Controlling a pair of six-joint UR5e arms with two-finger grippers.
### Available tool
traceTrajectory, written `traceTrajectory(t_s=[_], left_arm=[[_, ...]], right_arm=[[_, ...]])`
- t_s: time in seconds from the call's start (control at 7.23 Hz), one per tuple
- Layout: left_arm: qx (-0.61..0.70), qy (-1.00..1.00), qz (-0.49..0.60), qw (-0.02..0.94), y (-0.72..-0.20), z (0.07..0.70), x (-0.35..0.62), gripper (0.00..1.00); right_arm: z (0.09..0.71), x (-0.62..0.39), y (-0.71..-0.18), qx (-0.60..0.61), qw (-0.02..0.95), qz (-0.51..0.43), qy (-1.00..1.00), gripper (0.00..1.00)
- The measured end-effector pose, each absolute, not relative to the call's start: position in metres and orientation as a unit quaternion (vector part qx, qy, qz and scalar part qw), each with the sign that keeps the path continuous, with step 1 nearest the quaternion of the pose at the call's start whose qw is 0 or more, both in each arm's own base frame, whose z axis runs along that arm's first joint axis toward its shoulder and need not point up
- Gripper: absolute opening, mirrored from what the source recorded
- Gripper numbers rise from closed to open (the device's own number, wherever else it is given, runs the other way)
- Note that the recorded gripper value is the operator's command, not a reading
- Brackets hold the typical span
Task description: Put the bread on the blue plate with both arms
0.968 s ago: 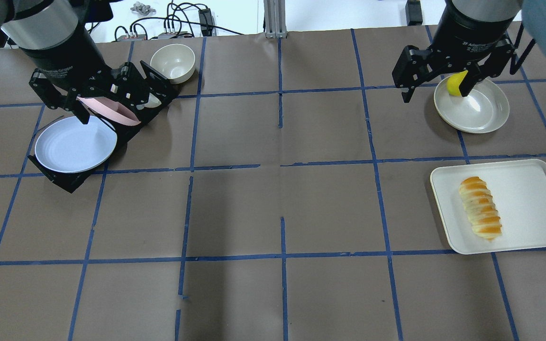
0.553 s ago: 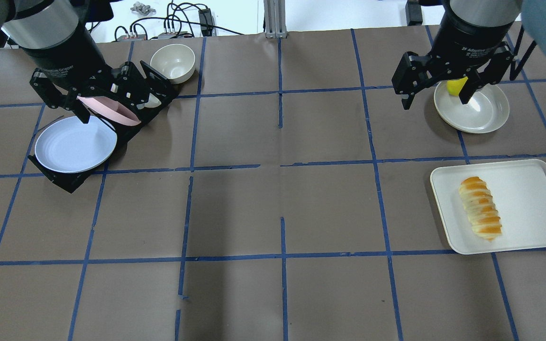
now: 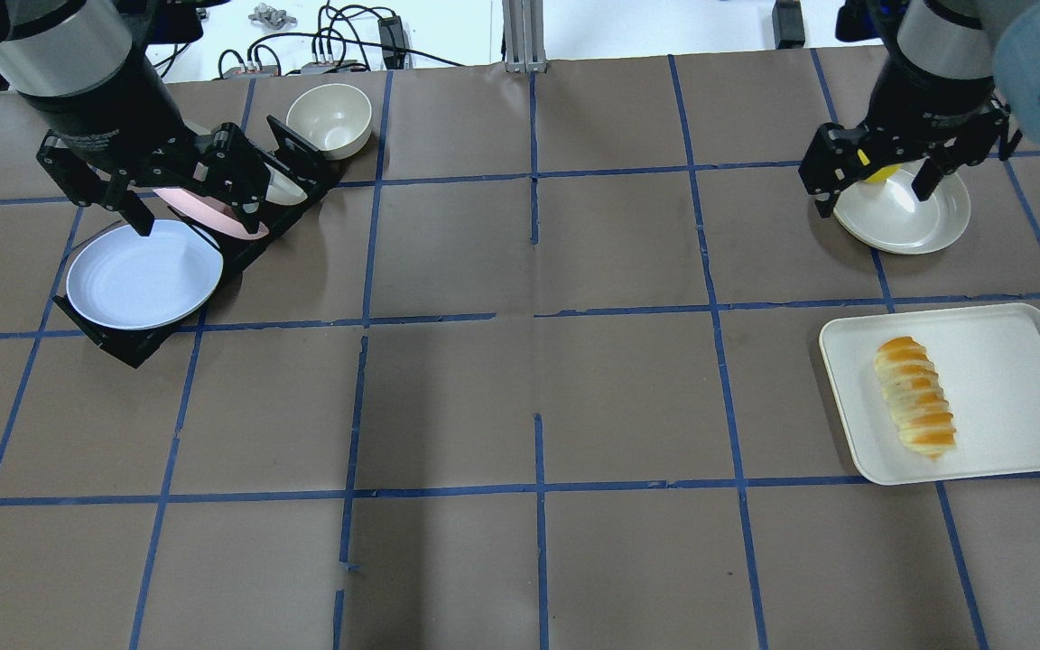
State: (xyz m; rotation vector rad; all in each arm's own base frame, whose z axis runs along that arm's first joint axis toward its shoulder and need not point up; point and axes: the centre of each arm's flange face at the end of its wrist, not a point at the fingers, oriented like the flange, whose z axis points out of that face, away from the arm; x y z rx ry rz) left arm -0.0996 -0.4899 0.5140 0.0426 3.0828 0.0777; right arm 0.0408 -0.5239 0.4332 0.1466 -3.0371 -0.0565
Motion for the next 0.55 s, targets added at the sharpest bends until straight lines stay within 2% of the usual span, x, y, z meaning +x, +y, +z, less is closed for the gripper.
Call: traceTrajectory(t_s=[0.28,0.55], left_arm=[[0.009,0.998,0.039,0.046,-0.503,0.509,-0.031,1.0],[0.009,0.997,0.06,0.038,-0.513,0.495,0.049,1.0]], right_arm=[[0.346,-0.024,-0.507,0.028,0.058,-0.009,-0.998,0.95],[0.274,-0.041,-0.48,0.018,0.066,0.009,-0.998,0.94]])
